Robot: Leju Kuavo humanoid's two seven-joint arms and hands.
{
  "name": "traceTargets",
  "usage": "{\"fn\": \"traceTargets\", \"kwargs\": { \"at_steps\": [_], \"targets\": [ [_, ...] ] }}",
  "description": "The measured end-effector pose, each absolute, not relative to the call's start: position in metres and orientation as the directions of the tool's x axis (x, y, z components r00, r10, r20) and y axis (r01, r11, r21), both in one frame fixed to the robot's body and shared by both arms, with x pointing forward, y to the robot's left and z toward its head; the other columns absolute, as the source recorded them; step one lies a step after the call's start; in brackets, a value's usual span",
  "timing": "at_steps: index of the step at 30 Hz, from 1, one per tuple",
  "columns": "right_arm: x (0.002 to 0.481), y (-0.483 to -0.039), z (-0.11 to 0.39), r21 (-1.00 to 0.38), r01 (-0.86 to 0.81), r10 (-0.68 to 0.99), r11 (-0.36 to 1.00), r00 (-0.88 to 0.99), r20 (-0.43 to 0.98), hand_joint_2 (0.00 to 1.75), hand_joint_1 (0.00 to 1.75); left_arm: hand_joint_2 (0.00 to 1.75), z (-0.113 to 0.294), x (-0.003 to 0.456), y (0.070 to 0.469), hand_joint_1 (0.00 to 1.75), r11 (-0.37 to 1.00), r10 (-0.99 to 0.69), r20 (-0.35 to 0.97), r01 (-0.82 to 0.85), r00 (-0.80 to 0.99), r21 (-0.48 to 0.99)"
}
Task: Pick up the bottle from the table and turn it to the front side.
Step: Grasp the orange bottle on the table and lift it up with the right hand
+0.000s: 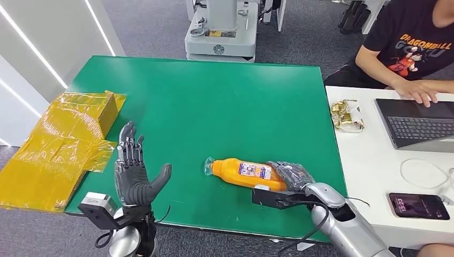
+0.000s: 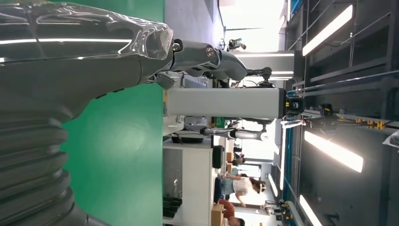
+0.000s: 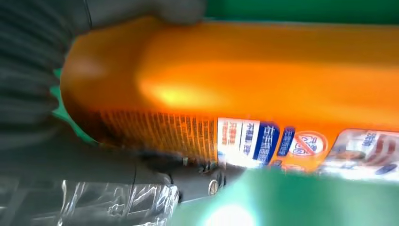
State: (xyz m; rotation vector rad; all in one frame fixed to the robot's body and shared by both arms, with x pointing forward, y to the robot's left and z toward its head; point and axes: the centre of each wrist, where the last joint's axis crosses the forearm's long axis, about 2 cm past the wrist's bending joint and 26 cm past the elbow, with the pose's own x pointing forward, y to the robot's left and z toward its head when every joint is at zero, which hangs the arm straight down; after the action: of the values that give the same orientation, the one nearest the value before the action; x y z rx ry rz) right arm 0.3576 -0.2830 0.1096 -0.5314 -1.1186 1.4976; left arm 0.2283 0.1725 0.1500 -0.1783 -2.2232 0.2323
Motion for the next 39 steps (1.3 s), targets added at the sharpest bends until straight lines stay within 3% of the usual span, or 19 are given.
{"fn": "traceTargets", "kwargs": {
  "at_steps": [14, 20, 26, 32, 39],
  "targets": [
    [0.328, -0.269, 0.098, -0.916, -0.375, 0.927, 0.143, -0.274, 0.257, 1.75, 1.75, 1.75, 0.150, 0.228, 0.168, 0.00, 0.971, 0.225, 0.763, 0.077, -0.606, -0.225],
    [0.310, -0.244, 0.107, -0.929, -0.140, 0.873, 0.344, -0.317, 0.371, 1.75, 1.75, 1.75, 0.150, 0.228, 0.168, 0.00, 0.969, 0.232, 0.762, 0.078, -0.605, -0.233],
    [0.296, -0.221, 0.118, -0.821, 0.072, 0.747, 0.567, -0.465, 0.475, 1.75, 1.75, 1.75, 0.152, 0.232, 0.165, 0.00, 0.954, 0.280, 0.757, 0.083, -0.590, -0.288],
    [0.283, -0.206, 0.116, -0.728, 0.170, 0.675, 0.664, -0.557, 0.485, 1.75, 1.75, 1.75, 0.151, 0.243, 0.162, 0.00, 0.965, 0.238, 0.773, 0.055, -0.588, -0.255],
    [0.276, -0.198, 0.113, -0.692, 0.161, 0.636, 0.704, -0.576, 0.513, 1.75, 1.75, 1.75, 0.147, 0.248, 0.162, 0.00, 0.967, 0.233, 0.786, 0.047, -0.573, -0.252]
  ]
}}
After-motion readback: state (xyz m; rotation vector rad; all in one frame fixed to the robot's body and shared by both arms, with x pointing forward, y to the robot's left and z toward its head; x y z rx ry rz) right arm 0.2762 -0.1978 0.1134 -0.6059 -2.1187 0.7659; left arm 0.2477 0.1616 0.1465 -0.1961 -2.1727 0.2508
